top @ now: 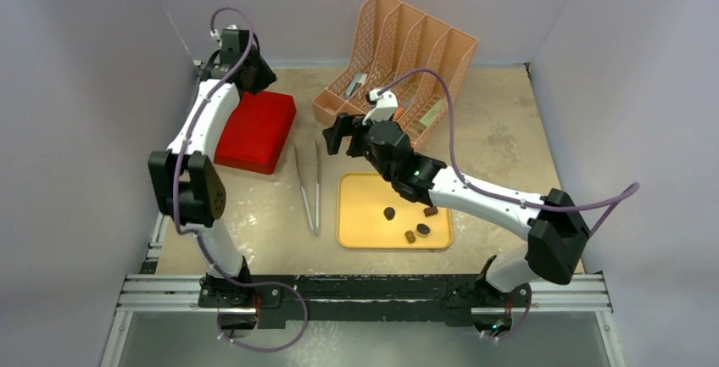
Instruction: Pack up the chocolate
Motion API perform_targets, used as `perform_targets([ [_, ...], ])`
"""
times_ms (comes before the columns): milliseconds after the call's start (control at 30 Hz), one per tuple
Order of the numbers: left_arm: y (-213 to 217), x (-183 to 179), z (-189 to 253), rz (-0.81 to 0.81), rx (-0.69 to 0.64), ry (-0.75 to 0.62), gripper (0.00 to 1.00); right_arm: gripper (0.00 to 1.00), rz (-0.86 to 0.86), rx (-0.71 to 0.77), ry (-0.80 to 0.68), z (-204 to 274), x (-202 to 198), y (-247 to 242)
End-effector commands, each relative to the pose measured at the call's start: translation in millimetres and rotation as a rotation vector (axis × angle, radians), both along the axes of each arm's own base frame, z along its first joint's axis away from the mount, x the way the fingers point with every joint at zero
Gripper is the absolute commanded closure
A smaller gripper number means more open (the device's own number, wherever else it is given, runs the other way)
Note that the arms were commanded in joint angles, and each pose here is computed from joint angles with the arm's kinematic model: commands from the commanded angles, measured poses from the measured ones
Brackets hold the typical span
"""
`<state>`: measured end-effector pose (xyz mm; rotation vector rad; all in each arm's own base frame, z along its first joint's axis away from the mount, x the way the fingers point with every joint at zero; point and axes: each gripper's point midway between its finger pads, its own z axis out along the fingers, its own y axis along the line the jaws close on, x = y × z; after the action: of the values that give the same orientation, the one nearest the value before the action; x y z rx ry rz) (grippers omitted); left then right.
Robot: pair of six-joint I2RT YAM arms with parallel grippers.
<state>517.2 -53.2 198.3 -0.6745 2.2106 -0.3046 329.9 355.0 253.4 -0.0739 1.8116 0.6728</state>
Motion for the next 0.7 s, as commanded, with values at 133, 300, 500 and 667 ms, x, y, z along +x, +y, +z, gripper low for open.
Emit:
perform_targets([
  [133,4,-66,63,-0.072,0.061,-0.143,0.38,0.01,-0.097,0.010,-0.012,17,-17,-50],
  [300,17,-108,71,-0.046,0.110,-0.159,0.32,0.01,-0.147,-0.032,0.003,7,-34,-86],
  [500,54,-134,26,0.135,0.209,-0.040,0.56,0.01,-0.179,-0.015,0.011,12,-54,-119],
  [667,45,-133,-26,0.141,0.155,0.081,0.94,0.01,-0.178,0.013,-0.025,28,-59,-127],
])
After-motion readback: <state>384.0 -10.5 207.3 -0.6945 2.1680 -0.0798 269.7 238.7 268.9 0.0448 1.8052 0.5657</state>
